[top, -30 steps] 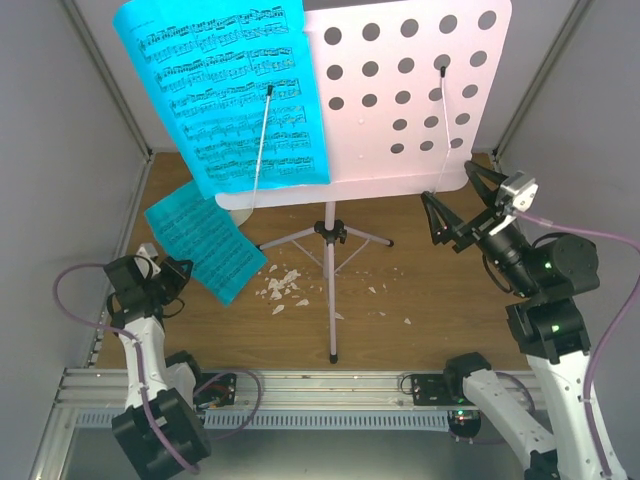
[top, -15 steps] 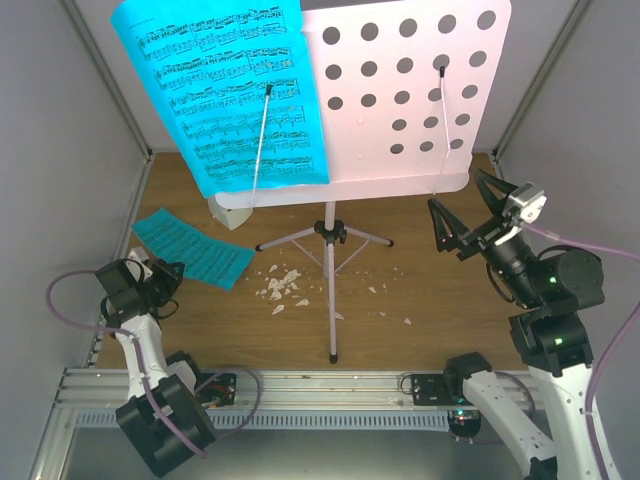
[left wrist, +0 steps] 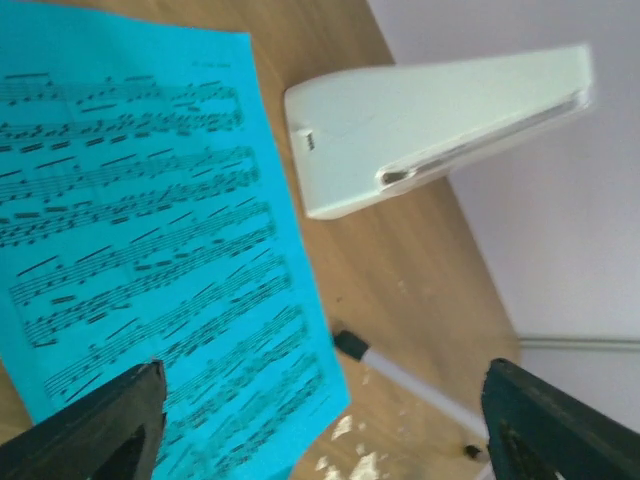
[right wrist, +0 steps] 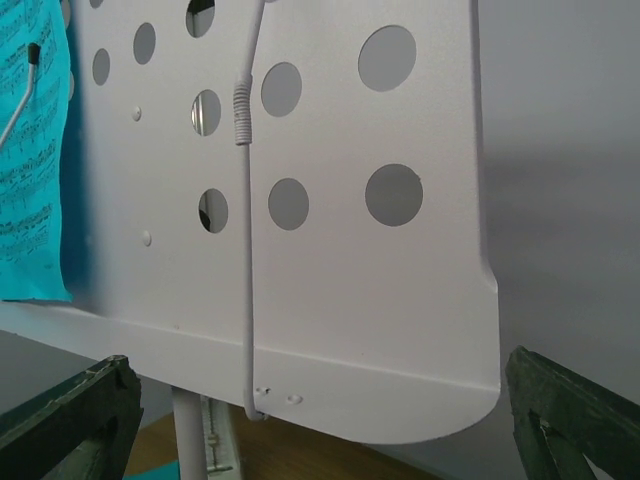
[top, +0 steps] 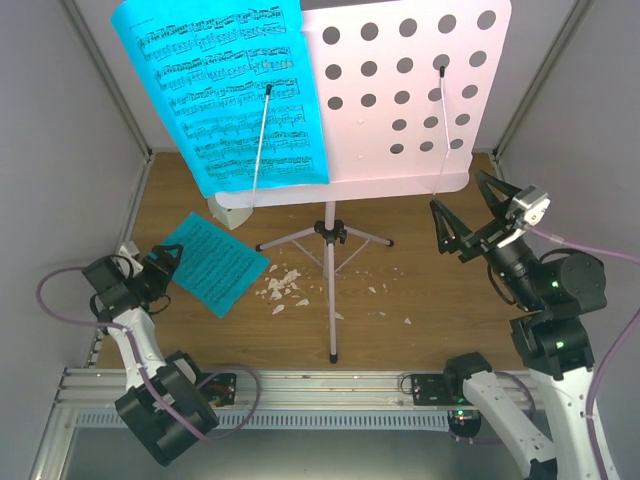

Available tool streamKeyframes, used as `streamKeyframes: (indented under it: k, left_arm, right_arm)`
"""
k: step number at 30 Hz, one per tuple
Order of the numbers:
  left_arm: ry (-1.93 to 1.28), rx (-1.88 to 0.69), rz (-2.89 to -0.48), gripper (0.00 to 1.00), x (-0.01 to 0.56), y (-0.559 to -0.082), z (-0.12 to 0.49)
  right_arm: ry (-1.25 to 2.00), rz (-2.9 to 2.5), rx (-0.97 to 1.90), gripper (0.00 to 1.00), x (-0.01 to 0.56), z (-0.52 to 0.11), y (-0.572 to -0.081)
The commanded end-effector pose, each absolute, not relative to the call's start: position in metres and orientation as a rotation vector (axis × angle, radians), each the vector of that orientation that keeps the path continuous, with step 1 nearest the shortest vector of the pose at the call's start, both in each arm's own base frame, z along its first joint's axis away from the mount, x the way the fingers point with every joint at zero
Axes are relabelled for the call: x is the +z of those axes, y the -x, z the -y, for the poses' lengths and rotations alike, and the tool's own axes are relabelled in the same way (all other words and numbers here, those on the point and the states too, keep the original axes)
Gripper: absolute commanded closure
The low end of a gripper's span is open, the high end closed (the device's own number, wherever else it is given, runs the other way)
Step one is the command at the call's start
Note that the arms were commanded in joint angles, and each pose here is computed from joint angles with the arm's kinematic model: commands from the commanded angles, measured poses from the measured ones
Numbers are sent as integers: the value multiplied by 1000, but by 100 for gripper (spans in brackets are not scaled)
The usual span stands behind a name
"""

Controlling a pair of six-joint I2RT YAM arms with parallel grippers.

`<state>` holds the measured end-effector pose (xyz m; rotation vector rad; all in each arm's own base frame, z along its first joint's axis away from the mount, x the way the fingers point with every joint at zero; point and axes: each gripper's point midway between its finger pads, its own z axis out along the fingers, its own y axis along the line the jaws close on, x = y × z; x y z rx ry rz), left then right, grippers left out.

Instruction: Pack up the instrument practice props

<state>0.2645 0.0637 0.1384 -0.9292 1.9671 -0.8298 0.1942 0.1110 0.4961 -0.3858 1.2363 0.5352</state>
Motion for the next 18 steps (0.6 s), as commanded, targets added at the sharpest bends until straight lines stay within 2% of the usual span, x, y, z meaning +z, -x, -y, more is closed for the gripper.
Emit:
streamKeyframes:
  k: [1,8,14,18]
  left_arm:
    - [837,-830,-1909,10,180,-279,-73]
    - [711,-612,-1845,9,250,-288,-87]
    - [409,-538,-1808,13,319,-298,-48]
    - [239,-485,-1875,16,342,-309,-14]
  right_arm:
    - [347,-1179,579,0,516,-108,-183]
    - [417,-1256,718,1,524,-131,-192]
    - [554,-1241,835,0,532,-152,-176]
    - [593,-1302,895,2,517,-162,-182]
